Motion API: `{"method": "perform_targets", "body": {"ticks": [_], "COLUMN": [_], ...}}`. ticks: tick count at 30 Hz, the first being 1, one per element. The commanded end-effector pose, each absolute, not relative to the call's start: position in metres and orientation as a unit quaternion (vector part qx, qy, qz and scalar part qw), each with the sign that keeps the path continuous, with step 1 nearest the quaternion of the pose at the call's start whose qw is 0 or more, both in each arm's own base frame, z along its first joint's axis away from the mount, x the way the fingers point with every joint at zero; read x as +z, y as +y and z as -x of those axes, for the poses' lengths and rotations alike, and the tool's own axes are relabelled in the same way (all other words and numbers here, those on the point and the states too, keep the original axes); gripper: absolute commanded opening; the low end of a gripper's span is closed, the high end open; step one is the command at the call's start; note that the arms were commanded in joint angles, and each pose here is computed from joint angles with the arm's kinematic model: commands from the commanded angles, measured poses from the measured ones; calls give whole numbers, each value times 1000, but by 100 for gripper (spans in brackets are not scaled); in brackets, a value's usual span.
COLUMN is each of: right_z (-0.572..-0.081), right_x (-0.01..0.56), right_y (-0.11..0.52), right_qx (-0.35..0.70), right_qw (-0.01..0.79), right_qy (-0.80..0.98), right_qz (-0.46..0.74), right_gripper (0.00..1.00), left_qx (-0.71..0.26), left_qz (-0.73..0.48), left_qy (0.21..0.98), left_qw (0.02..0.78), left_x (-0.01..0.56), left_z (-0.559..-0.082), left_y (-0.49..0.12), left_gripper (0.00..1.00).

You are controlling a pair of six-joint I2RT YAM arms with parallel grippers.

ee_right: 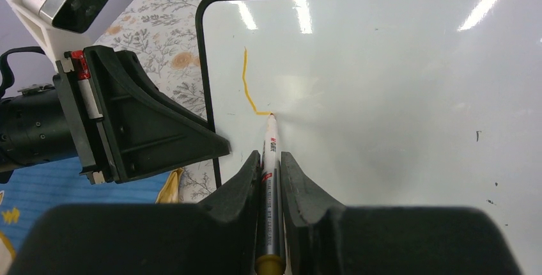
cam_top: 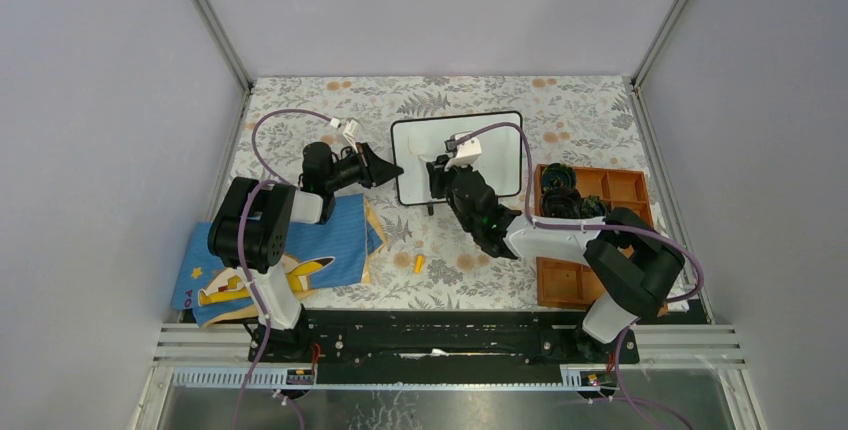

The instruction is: Write a sentence on the whiteboard

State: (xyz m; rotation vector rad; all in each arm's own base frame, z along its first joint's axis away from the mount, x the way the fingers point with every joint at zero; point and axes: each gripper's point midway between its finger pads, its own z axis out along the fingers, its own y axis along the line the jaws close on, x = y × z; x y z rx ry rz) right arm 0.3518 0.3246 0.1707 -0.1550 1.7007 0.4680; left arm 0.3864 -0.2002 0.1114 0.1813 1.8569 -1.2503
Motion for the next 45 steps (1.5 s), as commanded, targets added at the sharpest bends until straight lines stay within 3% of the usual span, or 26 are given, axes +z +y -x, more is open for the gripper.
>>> {"method": "perform_targets", "body": {"ticks": [1, 11, 45], "right_z": [-353, -348, -353], "right_x": [200, 230, 219], "right_y": [314, 309, 320], "right_qx": [215, 239, 243], "right_qw": [659, 676, 664], "right_qy": [719, 696, 706], "right_qz": [47, 31, 37], "right_gripper": [0, 0, 0], "left_qx": [-497, -500, -490], "left_qz": [-97, -97, -97], "left_qy": [729, 725, 740], "left_qw": [460, 465, 451], "left_x": [129, 134, 109], "left_z": [-390, -390, -387], "left_y": [-203, -203, -202], "left_gripper": [30, 38, 22]}}
